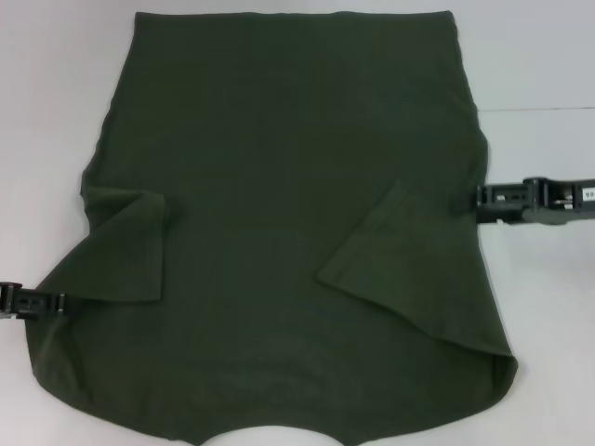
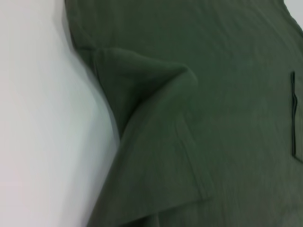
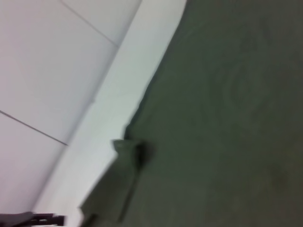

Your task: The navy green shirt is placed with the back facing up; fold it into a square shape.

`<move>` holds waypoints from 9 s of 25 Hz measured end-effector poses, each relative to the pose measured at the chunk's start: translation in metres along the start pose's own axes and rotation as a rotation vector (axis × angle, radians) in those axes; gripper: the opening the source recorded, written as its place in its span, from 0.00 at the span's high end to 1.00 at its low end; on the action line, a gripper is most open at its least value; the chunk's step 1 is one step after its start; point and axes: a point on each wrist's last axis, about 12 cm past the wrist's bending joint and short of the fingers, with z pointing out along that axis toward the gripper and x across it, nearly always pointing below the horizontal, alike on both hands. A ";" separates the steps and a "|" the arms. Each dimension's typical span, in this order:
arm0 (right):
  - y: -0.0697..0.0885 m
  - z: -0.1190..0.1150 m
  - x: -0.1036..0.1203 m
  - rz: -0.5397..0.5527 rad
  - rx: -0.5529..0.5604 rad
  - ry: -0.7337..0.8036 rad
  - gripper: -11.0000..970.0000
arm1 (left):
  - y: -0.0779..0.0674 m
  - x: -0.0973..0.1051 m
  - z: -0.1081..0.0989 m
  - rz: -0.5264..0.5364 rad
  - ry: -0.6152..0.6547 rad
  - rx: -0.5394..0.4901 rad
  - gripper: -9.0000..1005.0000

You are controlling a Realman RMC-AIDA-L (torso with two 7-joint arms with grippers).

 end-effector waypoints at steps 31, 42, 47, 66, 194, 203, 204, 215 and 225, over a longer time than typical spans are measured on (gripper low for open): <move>-0.008 0.002 0.010 -0.108 0.076 0.164 0.05 | 0.012 0.011 0.008 -0.150 0.039 -0.072 0.11; -0.009 0.002 0.009 -0.136 0.091 0.155 0.05 | 0.011 0.008 0.012 -0.176 0.056 -0.086 0.11; -0.009 0.003 0.008 -0.140 0.096 0.151 0.05 | 0.014 0.007 0.010 -0.178 0.059 -0.115 0.11; -0.010 0.005 0.005 -0.145 0.109 0.140 0.05 | 0.014 0.005 0.019 -0.200 0.073 -0.121 0.12; -0.018 -0.025 0.032 0.103 0.144 0.322 0.04 | -0.023 -0.021 0.039 -0.007 0.281 -0.124 0.97; -0.019 -0.012 0.043 0.100 0.149 0.354 0.05 | -0.025 -0.023 0.039 0.000 0.285 -0.118 0.97; -0.019 -0.011 0.044 0.099 0.147 0.356 0.05 | -0.025 -0.023 0.039 0.001 0.285 -0.118 0.97; -0.022 -0.001 0.050 0.086 0.178 0.370 0.05 | -0.027 -0.027 0.039 0.012 0.280 -0.118 0.97; -0.021 0.005 0.051 0.075 0.183 0.371 0.05 | -0.028 -0.027 0.040 0.013 0.281 -0.116 0.97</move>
